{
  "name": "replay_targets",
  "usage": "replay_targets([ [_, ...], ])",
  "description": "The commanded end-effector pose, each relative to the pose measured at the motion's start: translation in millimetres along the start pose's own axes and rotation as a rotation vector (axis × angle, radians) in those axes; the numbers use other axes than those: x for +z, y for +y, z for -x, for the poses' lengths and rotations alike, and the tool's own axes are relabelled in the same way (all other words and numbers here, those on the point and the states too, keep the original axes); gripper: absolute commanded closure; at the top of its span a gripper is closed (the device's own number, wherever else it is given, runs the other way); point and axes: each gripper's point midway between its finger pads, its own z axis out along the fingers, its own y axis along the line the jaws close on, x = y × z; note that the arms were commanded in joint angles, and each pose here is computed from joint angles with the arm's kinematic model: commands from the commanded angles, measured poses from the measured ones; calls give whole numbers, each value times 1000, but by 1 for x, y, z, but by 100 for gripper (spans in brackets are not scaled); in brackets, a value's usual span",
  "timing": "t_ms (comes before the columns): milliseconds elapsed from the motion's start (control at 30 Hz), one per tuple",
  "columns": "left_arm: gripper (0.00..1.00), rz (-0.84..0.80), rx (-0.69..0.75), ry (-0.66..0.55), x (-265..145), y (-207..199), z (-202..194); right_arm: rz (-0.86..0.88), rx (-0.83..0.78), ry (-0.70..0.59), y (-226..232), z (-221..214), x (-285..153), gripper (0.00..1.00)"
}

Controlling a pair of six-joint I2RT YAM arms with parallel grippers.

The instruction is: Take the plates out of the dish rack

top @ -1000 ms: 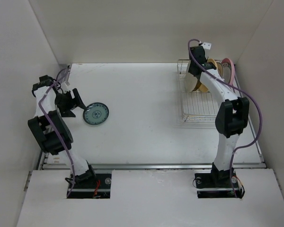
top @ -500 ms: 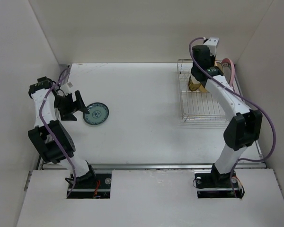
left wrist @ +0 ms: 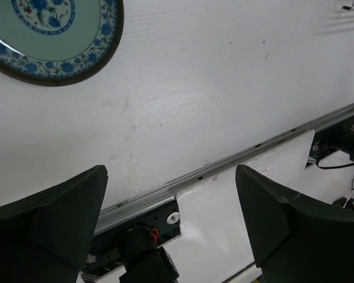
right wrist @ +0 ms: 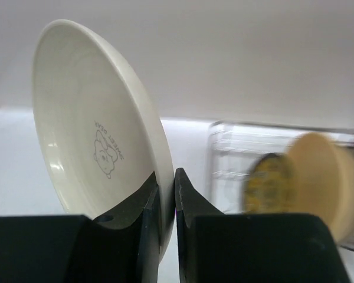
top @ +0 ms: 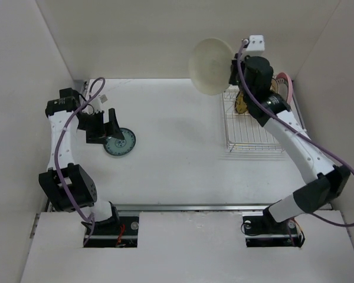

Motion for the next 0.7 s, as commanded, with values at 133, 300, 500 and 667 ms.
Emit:
replay_targets([
  [133,11,11,29,-9,-4,-6,2,690,232,480,156,-163,8,100],
  [300,11,84,24,-6,-1,8,-4,849,353,760,201,-257,18,100],
  [500,11,93,17,7,1,11,-10,759,386,852,200,-310,32,90],
  [667,11,94,22,-1,1,11,-8,742,339,880,191,-313,25,46],
])
